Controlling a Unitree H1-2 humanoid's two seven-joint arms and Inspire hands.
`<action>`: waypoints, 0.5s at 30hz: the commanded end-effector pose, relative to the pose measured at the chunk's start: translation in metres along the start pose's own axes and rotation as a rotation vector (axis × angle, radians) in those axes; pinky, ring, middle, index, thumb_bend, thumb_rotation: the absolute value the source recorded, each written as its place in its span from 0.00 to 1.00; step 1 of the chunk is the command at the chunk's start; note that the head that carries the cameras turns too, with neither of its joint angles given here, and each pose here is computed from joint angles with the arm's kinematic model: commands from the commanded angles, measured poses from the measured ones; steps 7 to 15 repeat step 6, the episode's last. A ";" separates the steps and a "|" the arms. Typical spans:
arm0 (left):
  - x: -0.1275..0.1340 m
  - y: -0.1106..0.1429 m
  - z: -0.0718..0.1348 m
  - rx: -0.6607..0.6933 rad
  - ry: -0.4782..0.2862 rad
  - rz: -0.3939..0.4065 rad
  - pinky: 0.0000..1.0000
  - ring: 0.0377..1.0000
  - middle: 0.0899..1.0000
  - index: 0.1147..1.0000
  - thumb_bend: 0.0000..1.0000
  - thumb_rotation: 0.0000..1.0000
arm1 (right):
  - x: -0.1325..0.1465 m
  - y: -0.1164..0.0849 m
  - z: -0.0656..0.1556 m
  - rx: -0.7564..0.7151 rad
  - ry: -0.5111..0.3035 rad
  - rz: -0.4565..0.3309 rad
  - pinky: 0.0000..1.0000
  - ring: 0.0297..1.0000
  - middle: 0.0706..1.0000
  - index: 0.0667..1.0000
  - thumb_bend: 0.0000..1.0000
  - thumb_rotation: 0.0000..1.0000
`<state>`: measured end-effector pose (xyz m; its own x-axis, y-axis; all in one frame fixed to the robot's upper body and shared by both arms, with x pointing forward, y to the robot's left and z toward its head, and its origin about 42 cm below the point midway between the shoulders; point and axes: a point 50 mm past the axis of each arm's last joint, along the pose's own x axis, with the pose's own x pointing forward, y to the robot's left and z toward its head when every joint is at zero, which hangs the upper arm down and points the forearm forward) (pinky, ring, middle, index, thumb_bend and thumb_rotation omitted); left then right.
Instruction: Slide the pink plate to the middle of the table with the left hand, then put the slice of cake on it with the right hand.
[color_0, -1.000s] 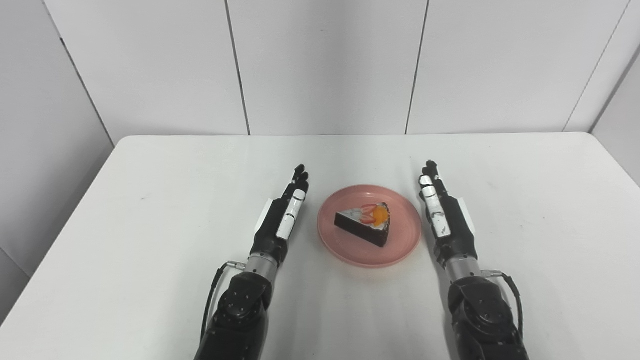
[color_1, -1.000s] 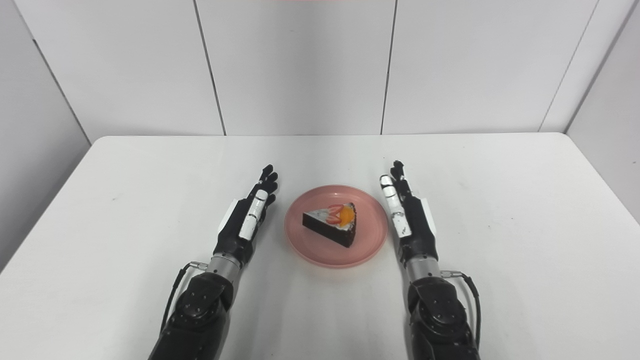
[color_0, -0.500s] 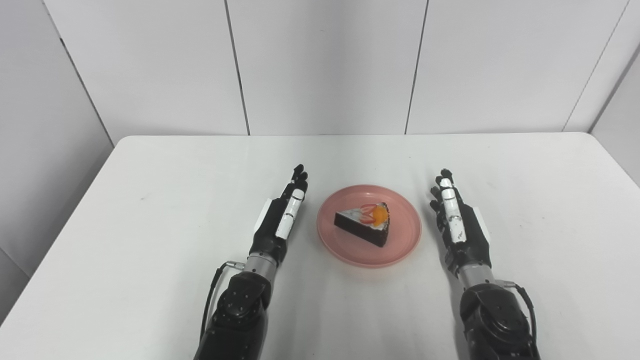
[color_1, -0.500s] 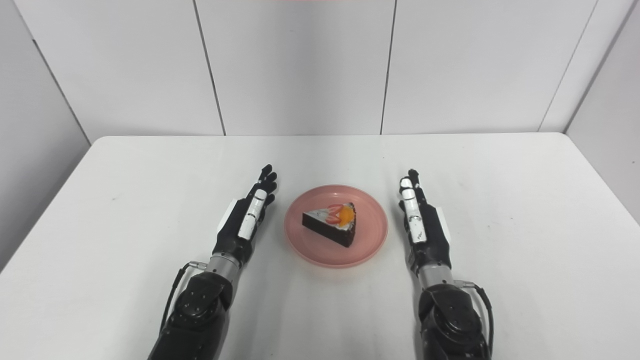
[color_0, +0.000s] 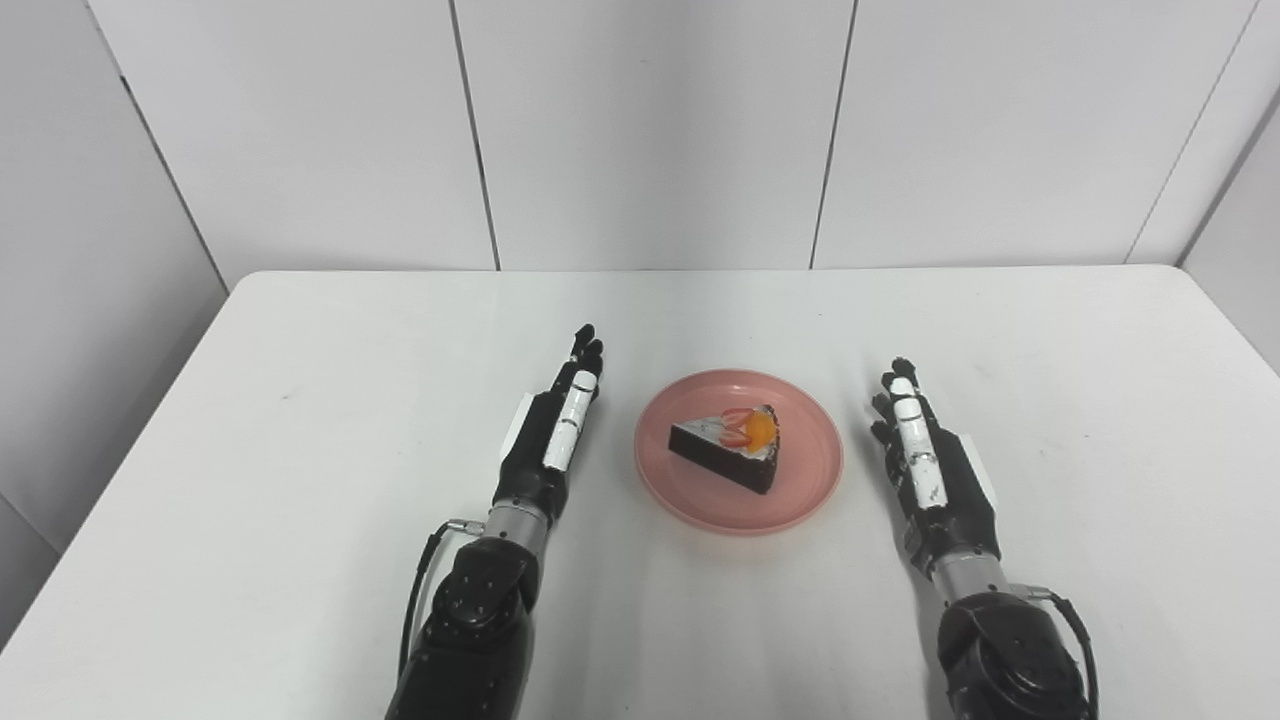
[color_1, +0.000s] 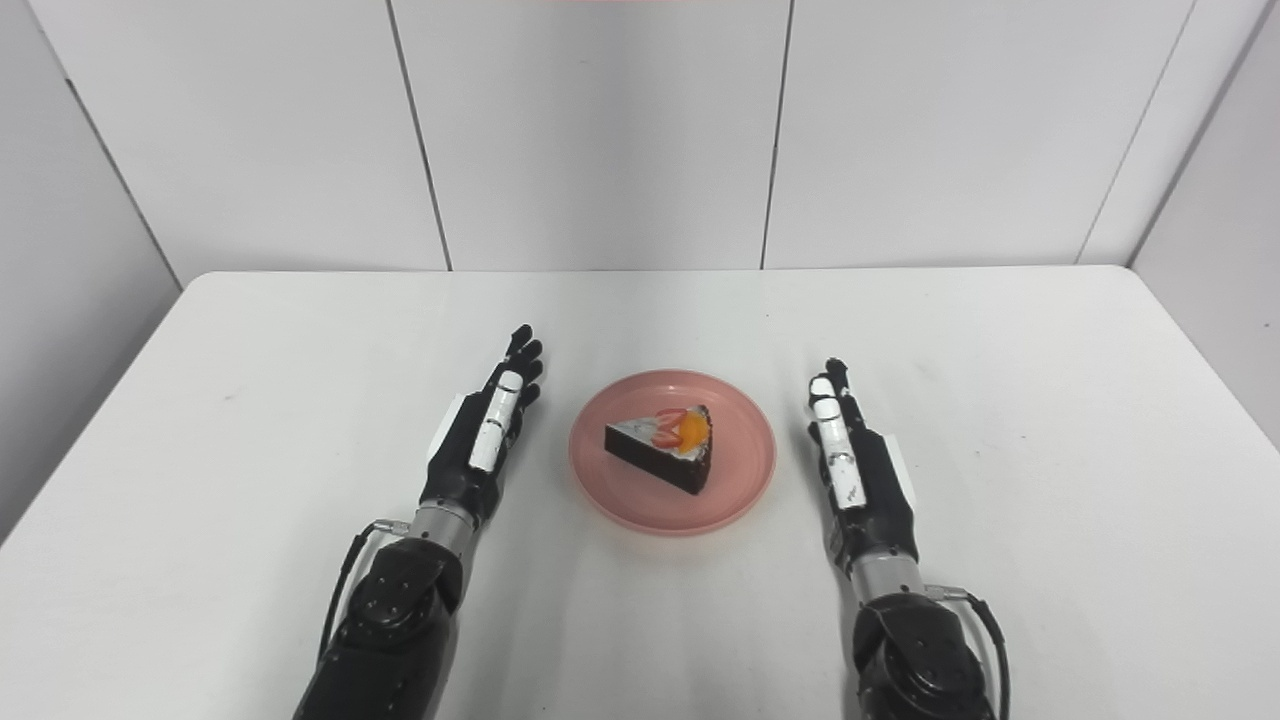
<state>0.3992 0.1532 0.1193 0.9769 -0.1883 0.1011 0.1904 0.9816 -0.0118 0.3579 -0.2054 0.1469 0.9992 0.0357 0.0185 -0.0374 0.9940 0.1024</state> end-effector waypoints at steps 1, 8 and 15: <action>0.004 -0.004 0.005 0.005 -0.018 0.004 1.00 1.00 1.00 1.00 0.55 1.00 | 0.012 0.007 0.019 -0.003 -0.076 0.024 1.00 0.99 0.99 0.99 0.61 0.89; 0.004 -0.005 0.004 0.021 -0.013 0.004 1.00 1.00 1.00 1.00 0.57 1.00 | 0.014 0.007 0.018 -0.014 -0.084 0.027 0.99 0.98 0.99 0.99 0.61 0.89; 0.004 -0.005 0.004 0.021 -0.013 0.004 1.00 1.00 1.00 1.00 0.57 1.00 | 0.014 0.007 0.018 -0.014 -0.084 0.027 0.99 0.98 0.99 0.99 0.61 0.89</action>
